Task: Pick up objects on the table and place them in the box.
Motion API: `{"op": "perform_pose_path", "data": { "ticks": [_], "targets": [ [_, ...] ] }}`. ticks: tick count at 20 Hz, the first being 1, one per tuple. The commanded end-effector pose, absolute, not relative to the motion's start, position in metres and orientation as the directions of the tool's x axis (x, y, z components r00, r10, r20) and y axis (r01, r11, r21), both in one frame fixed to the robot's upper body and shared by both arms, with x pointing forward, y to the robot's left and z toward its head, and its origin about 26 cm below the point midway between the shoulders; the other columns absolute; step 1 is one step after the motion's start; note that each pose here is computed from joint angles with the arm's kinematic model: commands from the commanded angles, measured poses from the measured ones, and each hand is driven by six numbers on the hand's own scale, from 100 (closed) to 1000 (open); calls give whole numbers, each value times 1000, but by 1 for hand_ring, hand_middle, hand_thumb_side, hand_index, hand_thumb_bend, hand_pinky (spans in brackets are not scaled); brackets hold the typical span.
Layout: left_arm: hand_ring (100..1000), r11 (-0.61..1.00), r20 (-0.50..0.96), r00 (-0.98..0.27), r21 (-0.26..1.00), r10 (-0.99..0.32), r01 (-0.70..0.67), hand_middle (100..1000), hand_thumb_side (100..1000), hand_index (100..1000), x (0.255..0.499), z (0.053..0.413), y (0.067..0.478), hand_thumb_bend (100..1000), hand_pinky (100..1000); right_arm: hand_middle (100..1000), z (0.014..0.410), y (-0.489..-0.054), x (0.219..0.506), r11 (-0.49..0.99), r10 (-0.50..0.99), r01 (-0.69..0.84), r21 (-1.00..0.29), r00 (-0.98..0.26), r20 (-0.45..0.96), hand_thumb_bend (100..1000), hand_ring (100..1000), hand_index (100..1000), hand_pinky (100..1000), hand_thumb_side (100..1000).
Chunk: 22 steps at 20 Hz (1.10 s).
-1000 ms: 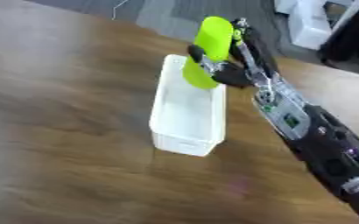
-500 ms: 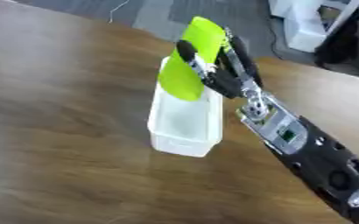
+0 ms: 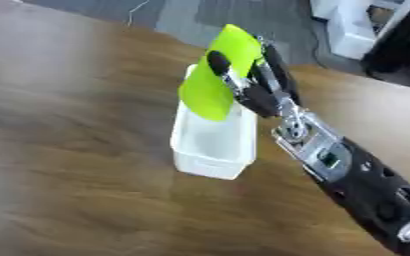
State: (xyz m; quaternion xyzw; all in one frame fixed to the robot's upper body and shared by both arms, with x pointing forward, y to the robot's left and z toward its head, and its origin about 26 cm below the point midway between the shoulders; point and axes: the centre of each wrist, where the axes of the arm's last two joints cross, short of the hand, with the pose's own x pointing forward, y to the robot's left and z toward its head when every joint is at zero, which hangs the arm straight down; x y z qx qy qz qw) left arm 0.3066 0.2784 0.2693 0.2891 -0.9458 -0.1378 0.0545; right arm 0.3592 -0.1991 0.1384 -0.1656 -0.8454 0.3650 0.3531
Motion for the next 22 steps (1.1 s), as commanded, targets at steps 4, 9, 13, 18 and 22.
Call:
{"op": "perform_pose_path", "data": {
  "ticks": [4,9,13,18,22],
  "targets": [
    [524,798,-2,-832,282,-555,-533,697,1000,706,304,278,278,611,483,746,126,-224,368,463,699,82,-882,-645,307,286,543,738,372,1000],
    [524,795,-3,-830,286,-557,-535,697,1000,706,304,276,278,609,483,849,124,-229,372,431,709,79,-899,-646,283,309,735,836,585,1000],
    [524,796,-4,-831,287,-556,-533,697,1000,706,304,276,277,608,482,859,123,-232,375,414,722,104,-904,-643,256,333,755,853,615,1000],
    [523,798,-6,-834,285,-552,-531,697,1000,706,304,277,276,609,482,866,124,-236,378,392,736,139,-910,-641,219,441,774,863,657,1000],
    [523,800,-7,-836,286,-549,-528,698,1000,707,304,277,276,609,482,859,135,-240,380,363,735,179,-915,-659,162,433,782,858,708,1000]
  ]
}}
